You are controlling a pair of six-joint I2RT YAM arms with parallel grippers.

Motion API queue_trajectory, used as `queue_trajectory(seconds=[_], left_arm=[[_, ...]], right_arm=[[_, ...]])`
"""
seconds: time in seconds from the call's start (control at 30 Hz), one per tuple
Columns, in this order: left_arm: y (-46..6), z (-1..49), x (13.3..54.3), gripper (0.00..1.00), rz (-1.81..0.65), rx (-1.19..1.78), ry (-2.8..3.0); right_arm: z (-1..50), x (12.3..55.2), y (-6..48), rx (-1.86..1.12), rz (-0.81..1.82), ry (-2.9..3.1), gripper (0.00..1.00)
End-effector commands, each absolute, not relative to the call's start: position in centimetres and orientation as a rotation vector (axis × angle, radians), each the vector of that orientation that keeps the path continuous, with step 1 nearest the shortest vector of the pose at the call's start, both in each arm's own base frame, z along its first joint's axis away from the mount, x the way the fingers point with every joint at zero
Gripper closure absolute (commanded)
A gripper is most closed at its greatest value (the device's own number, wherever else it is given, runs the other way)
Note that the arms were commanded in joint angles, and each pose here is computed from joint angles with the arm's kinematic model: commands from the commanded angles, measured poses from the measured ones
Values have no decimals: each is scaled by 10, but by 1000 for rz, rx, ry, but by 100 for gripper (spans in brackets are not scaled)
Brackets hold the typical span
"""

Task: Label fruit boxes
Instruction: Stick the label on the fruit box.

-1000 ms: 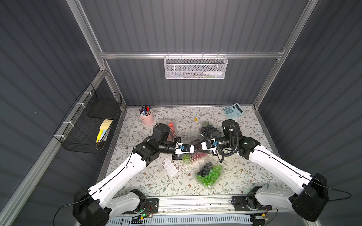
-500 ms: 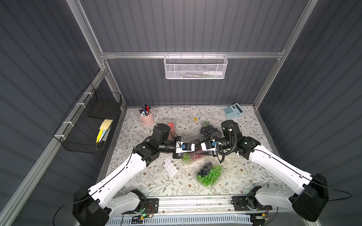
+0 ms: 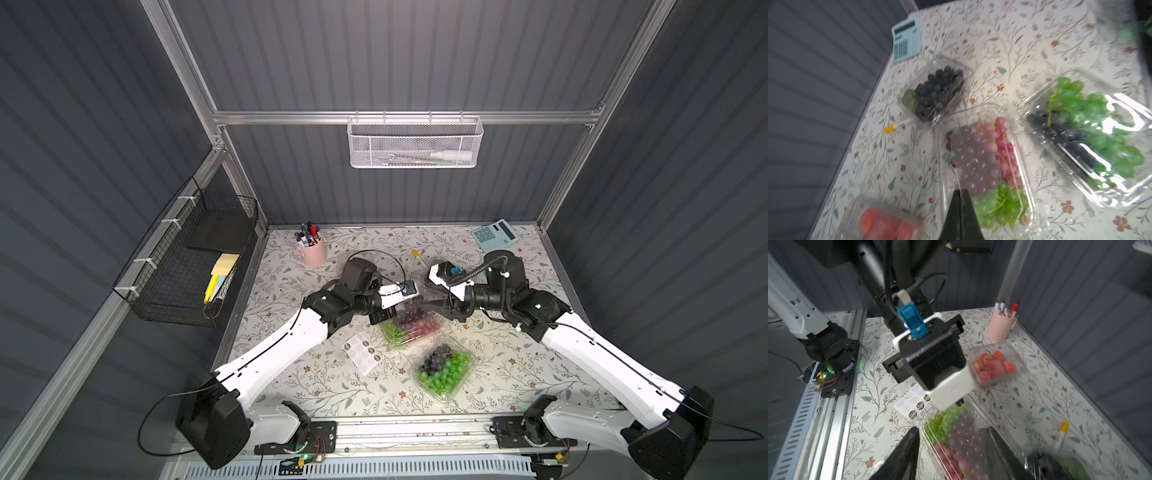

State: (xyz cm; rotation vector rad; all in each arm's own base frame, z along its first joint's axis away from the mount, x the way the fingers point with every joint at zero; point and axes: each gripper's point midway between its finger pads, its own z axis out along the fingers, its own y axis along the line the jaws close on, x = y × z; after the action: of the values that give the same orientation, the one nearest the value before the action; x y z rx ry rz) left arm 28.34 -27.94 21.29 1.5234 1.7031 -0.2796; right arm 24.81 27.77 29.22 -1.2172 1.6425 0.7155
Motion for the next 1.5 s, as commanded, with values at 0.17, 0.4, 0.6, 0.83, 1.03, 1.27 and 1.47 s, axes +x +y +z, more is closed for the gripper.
queue_trajectory(seconds=[0.17,0.4,0.6,0.83,1.03,1.27,1.47], left_arm=[[-223,190,330,100,-91,1255,2225],[-171,183,355,100,79,1032,2530],[-145,162,368,100,233,937,2797],[-132,157,409,100,435,883,2830],[-125,148,426,100,571,912,2828],[-126,128,431,100,597,955,2855],[-130,114,436,100,585,980,2869]], right_arm=[[281,278,249,-814,766,1979,47],[270,276,234,-715,798,2071,47],[264,271,231,-638,862,2106,48],[262,263,229,-567,937,2095,49],[257,257,223,-562,916,2106,49],[255,253,222,-569,917,2111,49],[251,251,220,-571,909,2126,49]])
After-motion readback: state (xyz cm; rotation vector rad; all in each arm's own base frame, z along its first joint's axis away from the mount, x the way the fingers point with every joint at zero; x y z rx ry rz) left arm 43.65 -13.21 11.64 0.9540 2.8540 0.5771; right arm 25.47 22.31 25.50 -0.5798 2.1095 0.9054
